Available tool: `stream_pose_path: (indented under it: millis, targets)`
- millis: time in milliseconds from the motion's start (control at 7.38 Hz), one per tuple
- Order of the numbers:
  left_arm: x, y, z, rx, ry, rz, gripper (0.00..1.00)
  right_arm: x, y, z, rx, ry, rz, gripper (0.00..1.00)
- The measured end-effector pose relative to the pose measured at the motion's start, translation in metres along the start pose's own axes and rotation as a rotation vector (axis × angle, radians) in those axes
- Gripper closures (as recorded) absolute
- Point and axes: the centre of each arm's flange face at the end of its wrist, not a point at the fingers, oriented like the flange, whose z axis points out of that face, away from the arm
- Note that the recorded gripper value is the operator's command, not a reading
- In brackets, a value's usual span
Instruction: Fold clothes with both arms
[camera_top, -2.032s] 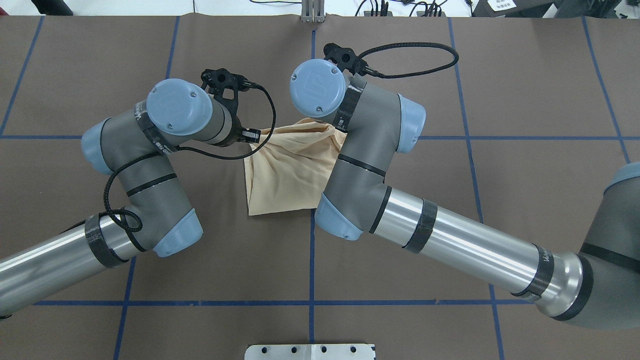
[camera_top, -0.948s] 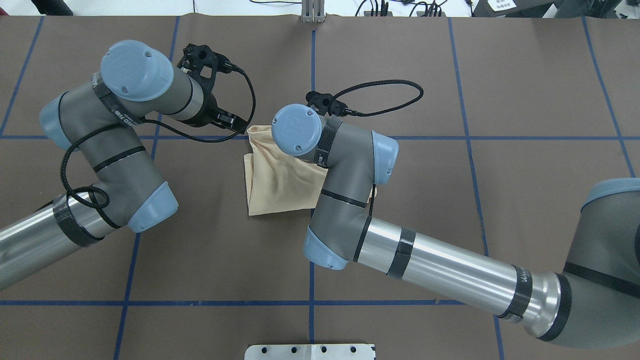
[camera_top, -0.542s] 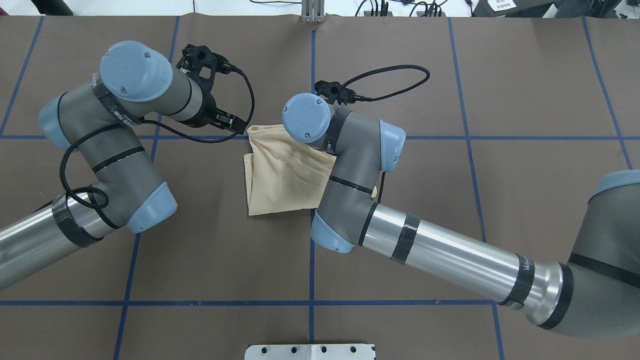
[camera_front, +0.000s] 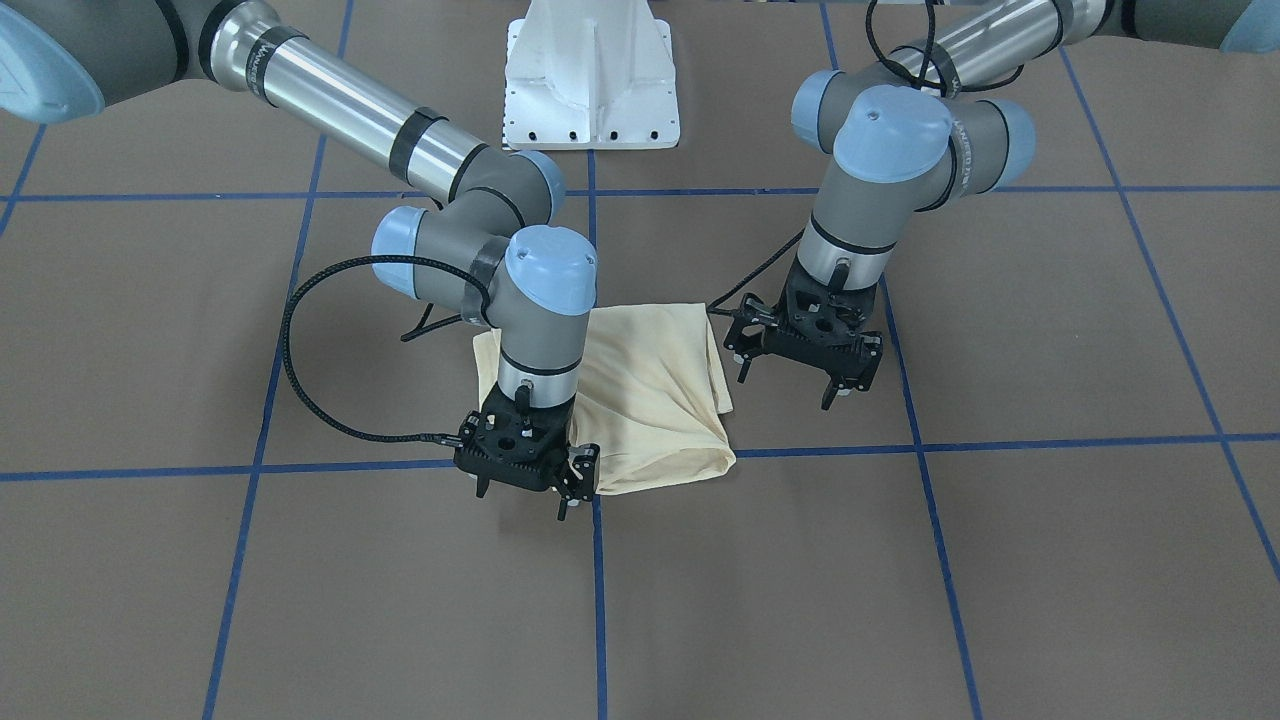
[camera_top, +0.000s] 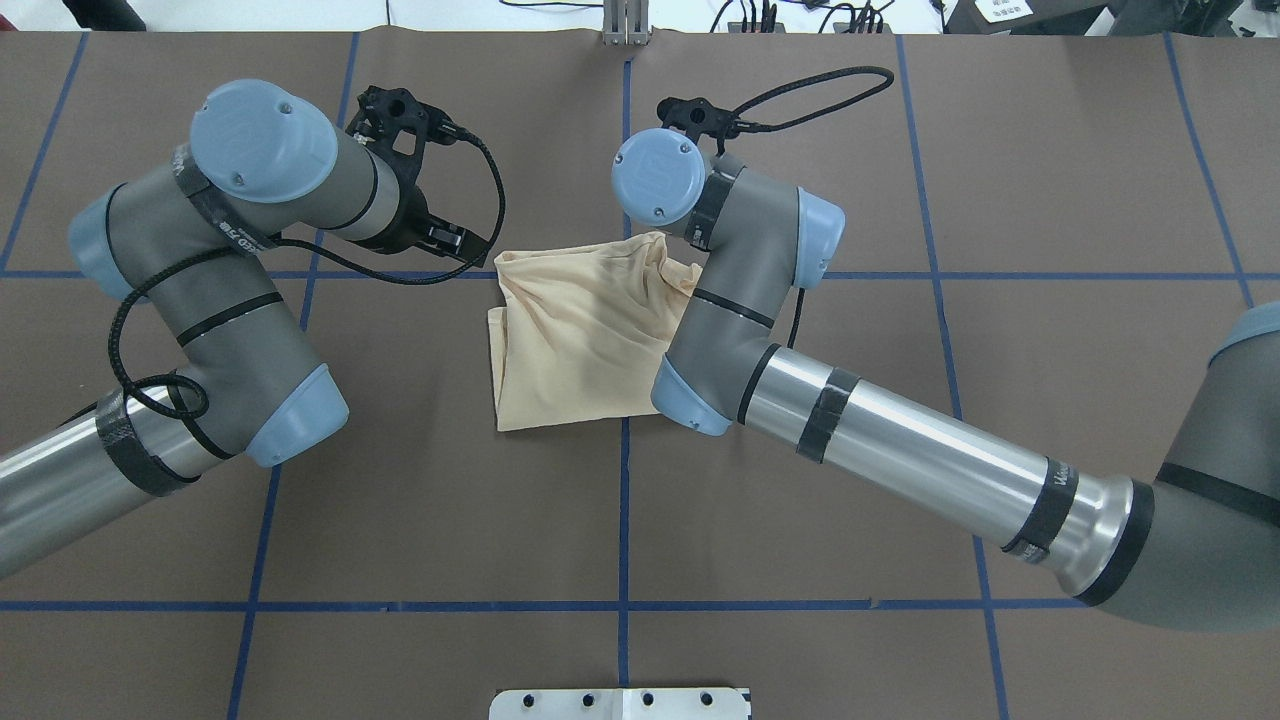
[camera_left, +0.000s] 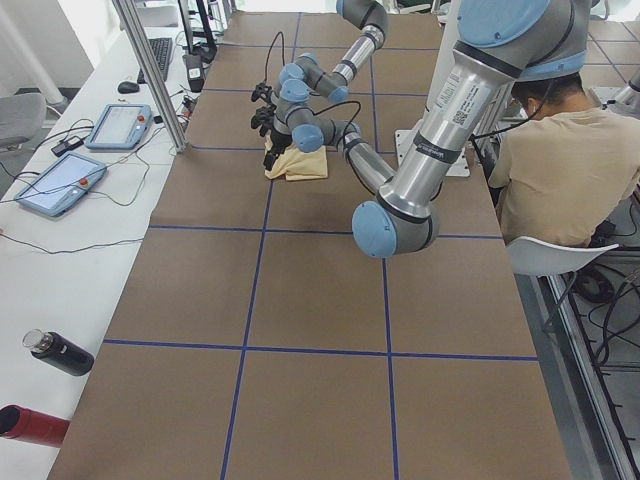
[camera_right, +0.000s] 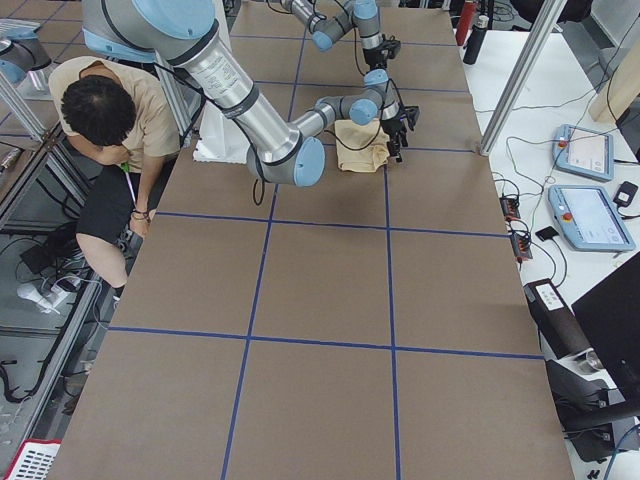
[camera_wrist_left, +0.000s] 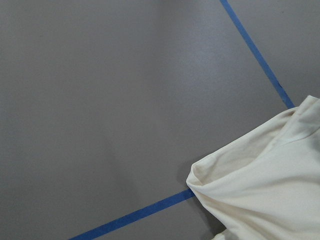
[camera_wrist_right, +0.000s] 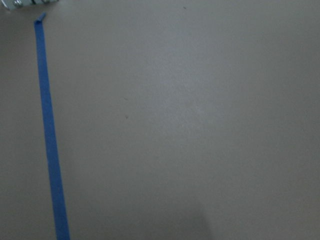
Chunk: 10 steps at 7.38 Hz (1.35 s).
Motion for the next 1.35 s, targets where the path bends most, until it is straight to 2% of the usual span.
stream_pose_path:
  millis: [271,542,813,1084,1354]
  targets:
    - [0.002,0.006,-0.028,0.014,0.032,0.007,0.00,-0.001,-0.037,-0.029,-0.069,-0.066,0.005,0.00]
    - [-0.013,0.016,-0.071,0.001,0.033,0.014,0.00,0.050,-0.081,-0.055,-0.151,-0.096,-0.032,0.00]
    - [-0.051,0.010,-0.115,-0.019,-0.029,0.110,0.00,0.184,-0.136,-0.086,-0.210,-0.085,-0.161,0.00]
    - [-0.138,0.009,-0.146,-0.047,-0.093,0.240,0.00,0.363,-0.180,-0.102,-0.264,-0.070,-0.336,0.00]
    - [-0.241,0.030,-0.180,-0.072,-0.158,0.254,0.00,0.543,-0.203,-0.104,-0.314,-0.049,-0.487,0.00]
